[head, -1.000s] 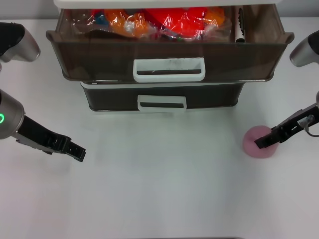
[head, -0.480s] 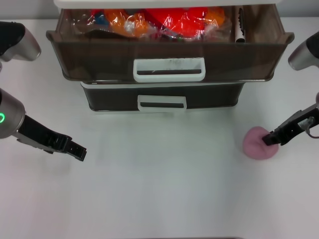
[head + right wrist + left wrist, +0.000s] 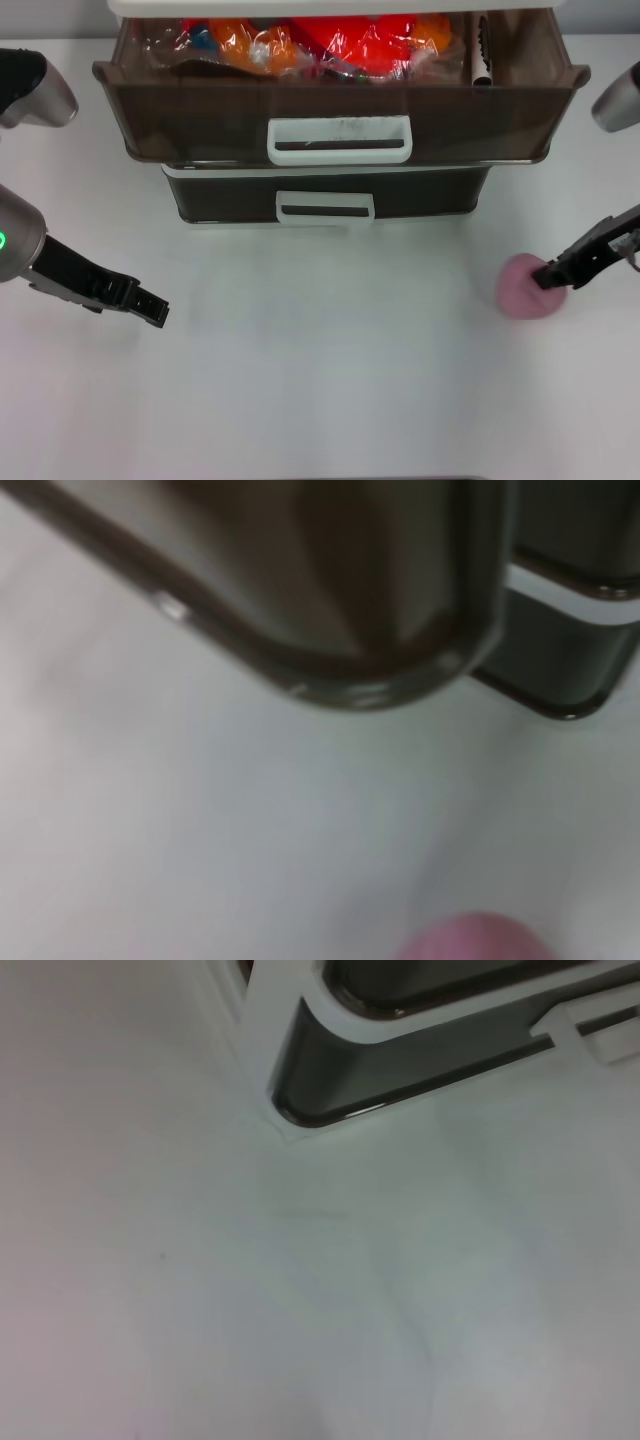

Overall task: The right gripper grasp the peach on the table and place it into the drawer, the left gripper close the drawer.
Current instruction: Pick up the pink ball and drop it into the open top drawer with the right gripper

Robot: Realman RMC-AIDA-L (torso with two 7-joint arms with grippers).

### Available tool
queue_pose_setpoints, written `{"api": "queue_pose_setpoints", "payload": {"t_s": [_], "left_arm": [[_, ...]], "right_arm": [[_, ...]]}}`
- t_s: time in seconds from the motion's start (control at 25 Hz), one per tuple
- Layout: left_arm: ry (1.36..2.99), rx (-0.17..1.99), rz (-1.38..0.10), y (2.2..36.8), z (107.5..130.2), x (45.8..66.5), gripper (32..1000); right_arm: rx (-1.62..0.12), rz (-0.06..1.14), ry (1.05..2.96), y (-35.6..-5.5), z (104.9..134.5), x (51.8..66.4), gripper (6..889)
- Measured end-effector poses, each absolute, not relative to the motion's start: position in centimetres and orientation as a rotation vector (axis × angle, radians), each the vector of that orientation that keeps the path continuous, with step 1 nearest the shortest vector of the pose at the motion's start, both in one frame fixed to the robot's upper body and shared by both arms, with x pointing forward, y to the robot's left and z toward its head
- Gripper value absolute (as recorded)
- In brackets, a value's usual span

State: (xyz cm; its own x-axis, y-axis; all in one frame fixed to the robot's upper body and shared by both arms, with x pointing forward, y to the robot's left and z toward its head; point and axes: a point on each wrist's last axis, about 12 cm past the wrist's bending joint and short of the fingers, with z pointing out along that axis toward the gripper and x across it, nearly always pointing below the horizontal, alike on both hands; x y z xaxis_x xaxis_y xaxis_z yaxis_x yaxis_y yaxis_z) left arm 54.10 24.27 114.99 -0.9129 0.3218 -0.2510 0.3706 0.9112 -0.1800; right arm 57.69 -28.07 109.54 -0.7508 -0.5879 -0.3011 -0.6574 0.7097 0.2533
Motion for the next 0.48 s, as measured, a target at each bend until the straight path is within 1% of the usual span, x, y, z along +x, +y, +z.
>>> {"api": "queue_pose_setpoints", "payload": {"t_s": [0.2,0.32,0.48], "left_arm": [[2.861,0.519,-0.33,24.4,114.9,54.0,847],[2.863,0.511,-0.331,24.5,114.9,54.0,847],[2.868,0.496,-0.332,24.8,114.8,53.9,847]], "right_arm": [[-1.009,0.553,2.678,-29.8,112.5,56.4,30],[-1.045,0.585,2.661,-30.0,114.2,55.7,31],[-1.077,0.613,2.601,-29.3,116.4,55.6,31]]}}
